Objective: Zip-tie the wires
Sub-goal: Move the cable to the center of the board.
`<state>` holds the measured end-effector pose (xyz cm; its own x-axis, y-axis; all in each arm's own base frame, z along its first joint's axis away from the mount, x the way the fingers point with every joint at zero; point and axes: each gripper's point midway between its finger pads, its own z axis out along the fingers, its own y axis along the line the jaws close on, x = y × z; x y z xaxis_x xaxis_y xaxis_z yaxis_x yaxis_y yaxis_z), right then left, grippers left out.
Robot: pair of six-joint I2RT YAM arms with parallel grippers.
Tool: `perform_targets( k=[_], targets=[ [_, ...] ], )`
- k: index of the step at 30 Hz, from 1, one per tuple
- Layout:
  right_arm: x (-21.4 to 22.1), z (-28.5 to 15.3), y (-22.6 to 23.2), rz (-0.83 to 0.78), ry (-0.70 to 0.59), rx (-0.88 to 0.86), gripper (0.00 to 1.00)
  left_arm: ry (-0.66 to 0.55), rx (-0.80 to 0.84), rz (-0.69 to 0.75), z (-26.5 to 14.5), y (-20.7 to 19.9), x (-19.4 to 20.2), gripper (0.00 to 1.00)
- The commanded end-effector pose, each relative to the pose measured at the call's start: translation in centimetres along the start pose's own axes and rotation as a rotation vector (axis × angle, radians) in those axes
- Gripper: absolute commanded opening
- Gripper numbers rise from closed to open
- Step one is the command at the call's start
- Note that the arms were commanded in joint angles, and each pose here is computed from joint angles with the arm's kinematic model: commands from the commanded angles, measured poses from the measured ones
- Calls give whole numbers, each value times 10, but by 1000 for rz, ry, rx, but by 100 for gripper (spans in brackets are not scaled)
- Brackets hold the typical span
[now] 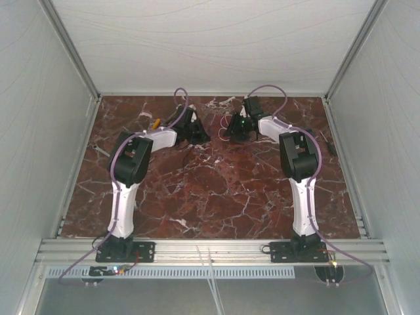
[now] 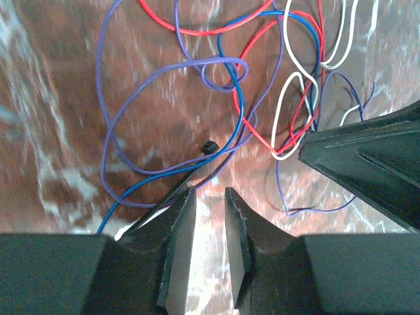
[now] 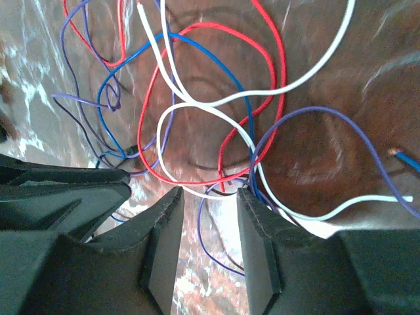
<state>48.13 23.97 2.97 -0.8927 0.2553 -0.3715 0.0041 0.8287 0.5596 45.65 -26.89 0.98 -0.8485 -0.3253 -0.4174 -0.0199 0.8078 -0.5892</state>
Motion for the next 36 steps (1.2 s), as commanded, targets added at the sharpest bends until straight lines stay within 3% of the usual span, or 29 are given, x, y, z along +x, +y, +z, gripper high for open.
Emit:
perform_targets(
  k=[1,7,16,20,25,29,36],
  targets=[
    [-26,8,-7,11,-2,-22,36,-3,-15,30,20,8,-26,26],
    [-73,1,12,-37,-91,-83,38,-68,24,53,32,-5,-73,29],
    [-97,-84,73,-122,-199,-182,61,-166,147,93,-25,-63,-108,62],
    [-76,-110,63,-160,-269,-48,67,-188,170,117,-63,-78,-105,75],
    [-38,-122,32,-276,-319,201,69,-251,76,119,-119,-59,-86,92],
    [-18,-120,1,-223,-304,307,67,-273,13,98,-157,-29,-46,94],
    [-11,-96,-32,-163,-281,413,60,-243,-26,69,-172,28,38,93]
  ],
)
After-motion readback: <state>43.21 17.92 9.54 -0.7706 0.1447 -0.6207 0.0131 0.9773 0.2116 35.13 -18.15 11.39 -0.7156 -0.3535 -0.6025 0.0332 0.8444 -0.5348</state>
